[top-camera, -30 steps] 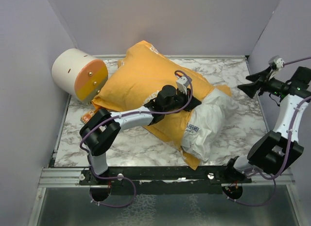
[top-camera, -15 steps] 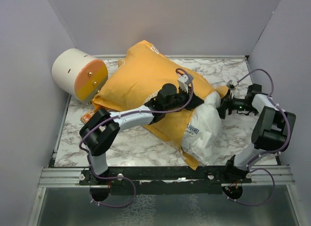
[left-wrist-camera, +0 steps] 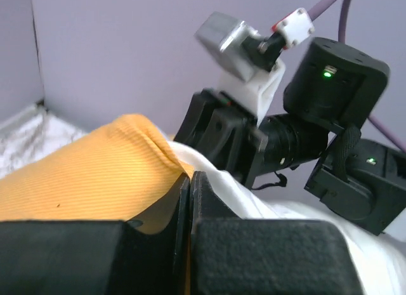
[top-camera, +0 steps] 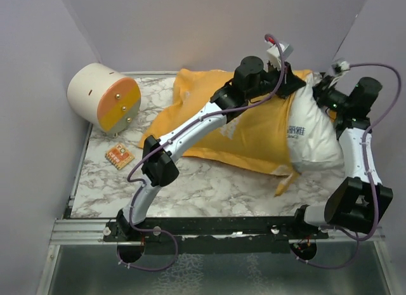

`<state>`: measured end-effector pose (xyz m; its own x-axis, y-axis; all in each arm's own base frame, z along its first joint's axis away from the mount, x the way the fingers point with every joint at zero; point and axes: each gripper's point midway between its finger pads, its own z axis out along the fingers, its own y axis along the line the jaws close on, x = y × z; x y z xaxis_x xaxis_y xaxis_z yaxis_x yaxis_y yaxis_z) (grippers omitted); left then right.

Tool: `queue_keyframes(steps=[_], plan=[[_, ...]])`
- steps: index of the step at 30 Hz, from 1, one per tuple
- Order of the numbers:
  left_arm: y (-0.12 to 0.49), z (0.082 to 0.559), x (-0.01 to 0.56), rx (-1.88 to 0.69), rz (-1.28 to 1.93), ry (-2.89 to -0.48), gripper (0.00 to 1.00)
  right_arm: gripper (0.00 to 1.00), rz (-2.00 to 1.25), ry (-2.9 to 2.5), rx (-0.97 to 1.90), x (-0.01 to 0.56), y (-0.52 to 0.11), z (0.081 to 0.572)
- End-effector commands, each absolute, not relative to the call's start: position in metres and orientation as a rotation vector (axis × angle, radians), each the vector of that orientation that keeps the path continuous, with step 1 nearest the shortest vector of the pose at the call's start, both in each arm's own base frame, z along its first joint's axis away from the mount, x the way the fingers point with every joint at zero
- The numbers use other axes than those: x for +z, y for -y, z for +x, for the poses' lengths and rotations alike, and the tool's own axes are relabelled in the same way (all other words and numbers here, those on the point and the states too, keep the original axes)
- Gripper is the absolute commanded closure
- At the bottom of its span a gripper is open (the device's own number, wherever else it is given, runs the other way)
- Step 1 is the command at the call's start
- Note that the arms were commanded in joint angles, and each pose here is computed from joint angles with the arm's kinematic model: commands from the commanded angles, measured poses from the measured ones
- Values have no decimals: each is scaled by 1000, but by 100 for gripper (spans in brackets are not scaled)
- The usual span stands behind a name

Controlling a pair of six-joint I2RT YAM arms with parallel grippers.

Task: Put the pillow into the pillowcase
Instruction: Stuff the pillow into the pillowcase.

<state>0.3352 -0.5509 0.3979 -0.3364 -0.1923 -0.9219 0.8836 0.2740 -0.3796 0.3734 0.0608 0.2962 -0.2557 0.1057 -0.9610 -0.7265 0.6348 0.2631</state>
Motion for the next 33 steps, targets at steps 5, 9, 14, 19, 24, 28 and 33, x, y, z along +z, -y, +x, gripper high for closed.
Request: queue_keyframes(steps=[5,9,14,19,24,28,33], plan=[[576,227,494,-1508,878,-1167,100,99,-682,-1243,672,405,-69,364],[559,237,395,-1534,788,-1330,100,99,-810,-1448,720,279,-77,357],[537,226,277,-1608,704,-1564,100,88,-989,-1581,779,177,-82,322],[522,195,187,-1676,661,-1751,100,83,-1142,-1632,862,138,-90,284],[510,169,140,-1704,637,-1853,100,70,-1224,-1693,884,149,-78,256],[498,168,129,-1698,573,-1869,100,56,-1094,-1787,672,192,-19,274],[497,170,126,-1690,562,-1865,100,41,-971,-1903,389,221,62,282]])
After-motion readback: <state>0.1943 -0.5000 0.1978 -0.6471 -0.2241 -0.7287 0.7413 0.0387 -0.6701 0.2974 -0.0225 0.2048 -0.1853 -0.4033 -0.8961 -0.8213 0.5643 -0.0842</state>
